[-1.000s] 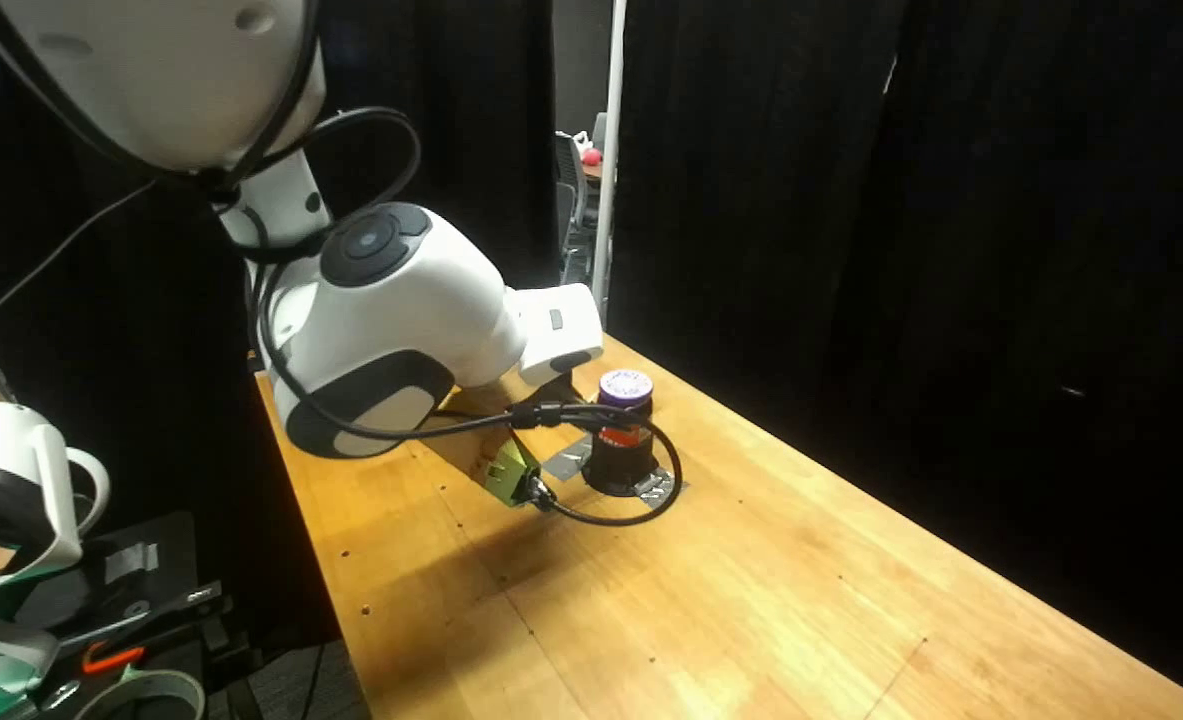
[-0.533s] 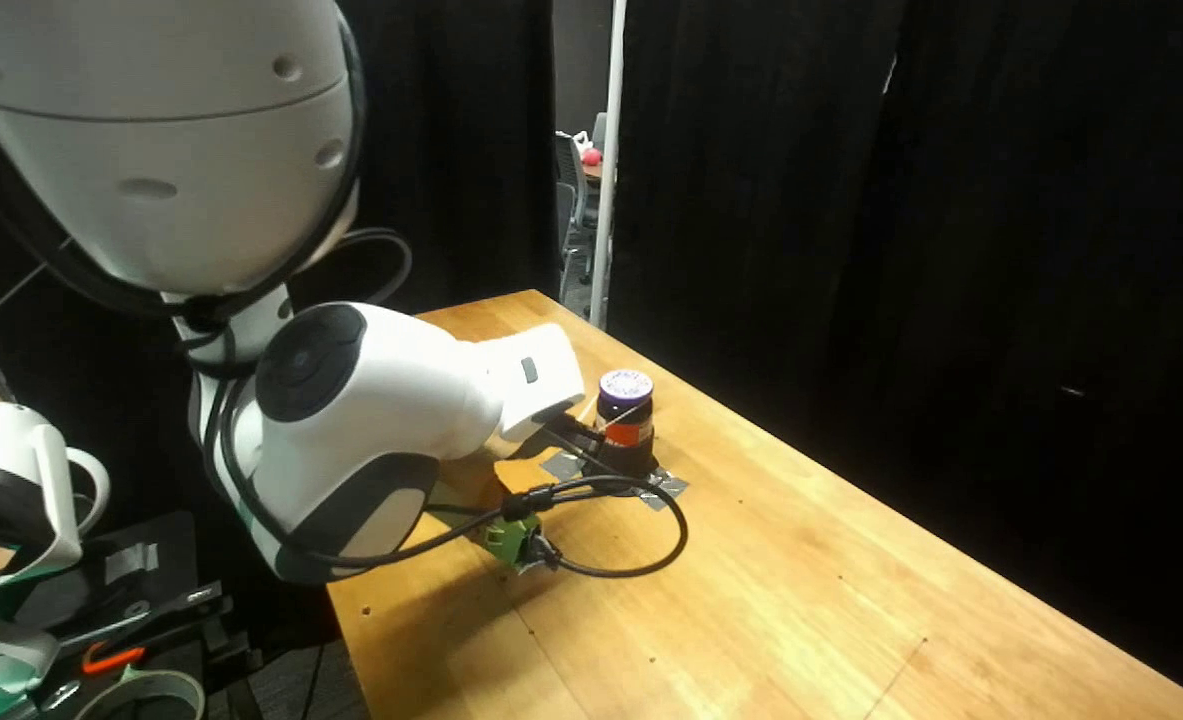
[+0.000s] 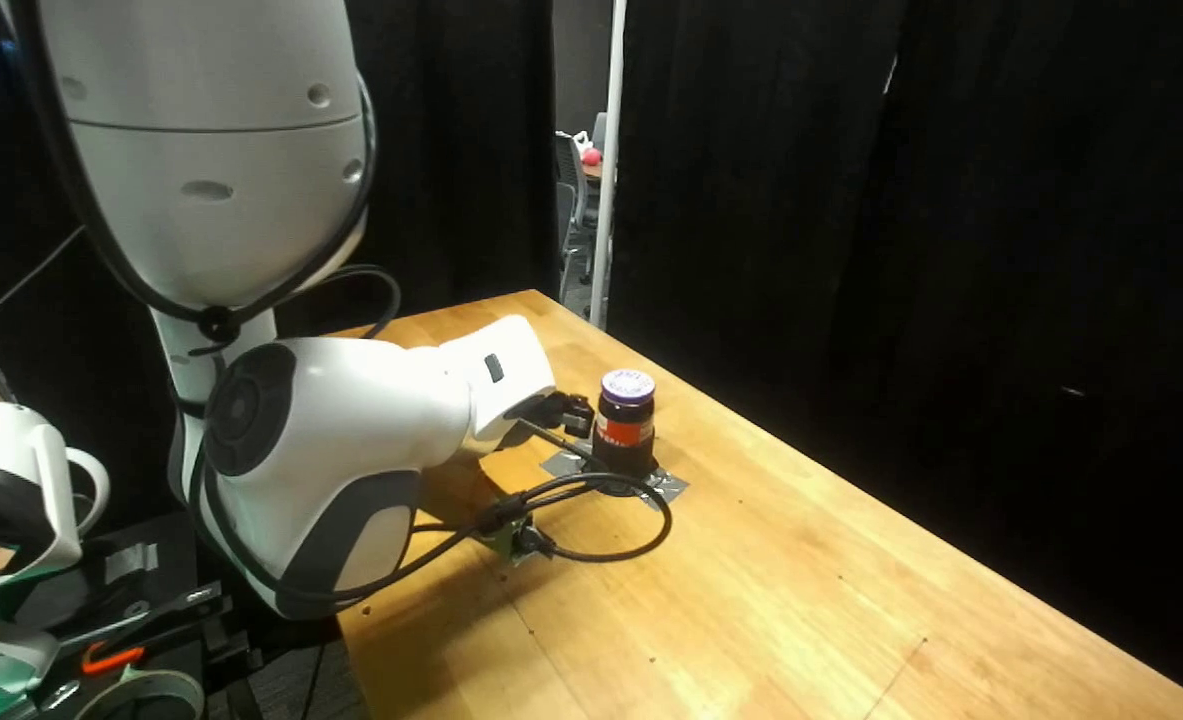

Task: Put the rubber band around the brown cup

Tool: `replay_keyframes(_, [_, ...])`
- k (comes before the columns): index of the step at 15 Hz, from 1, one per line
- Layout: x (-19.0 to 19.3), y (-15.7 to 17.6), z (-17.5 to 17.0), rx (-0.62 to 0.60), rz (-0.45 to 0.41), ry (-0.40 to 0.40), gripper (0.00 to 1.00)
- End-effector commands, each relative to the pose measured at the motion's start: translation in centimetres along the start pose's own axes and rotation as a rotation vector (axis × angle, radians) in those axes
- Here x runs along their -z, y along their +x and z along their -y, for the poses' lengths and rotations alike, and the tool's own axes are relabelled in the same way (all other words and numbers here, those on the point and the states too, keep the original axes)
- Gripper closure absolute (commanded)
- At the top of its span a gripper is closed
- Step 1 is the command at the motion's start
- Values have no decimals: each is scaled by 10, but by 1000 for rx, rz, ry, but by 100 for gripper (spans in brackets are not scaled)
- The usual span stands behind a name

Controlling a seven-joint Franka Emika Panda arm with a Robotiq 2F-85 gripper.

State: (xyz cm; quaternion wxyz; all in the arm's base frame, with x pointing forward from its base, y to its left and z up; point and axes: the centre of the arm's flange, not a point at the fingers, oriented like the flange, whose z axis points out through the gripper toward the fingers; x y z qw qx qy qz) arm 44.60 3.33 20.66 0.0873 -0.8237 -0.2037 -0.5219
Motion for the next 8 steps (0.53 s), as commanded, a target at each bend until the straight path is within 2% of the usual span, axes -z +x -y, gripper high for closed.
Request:
replay_keyframes(1, [-2,0,5,-9,-53,-4,100])
replay_keyframes(2, [-4,4,5,-10,-45,0,100])
replay_keyframes(3, [-7,4,4,-10,20,11,74])
replay_keyframes(4, [-9,2,2,-25,94,24,73])
replay_keyframes(5, [-8,-3,3,-9,46,9,93])
replay_keyframes(7, [-11,-8,4,-18,93,15,77])
replay_keyframes(8, [-12,-9,5,-19,96,16,73])
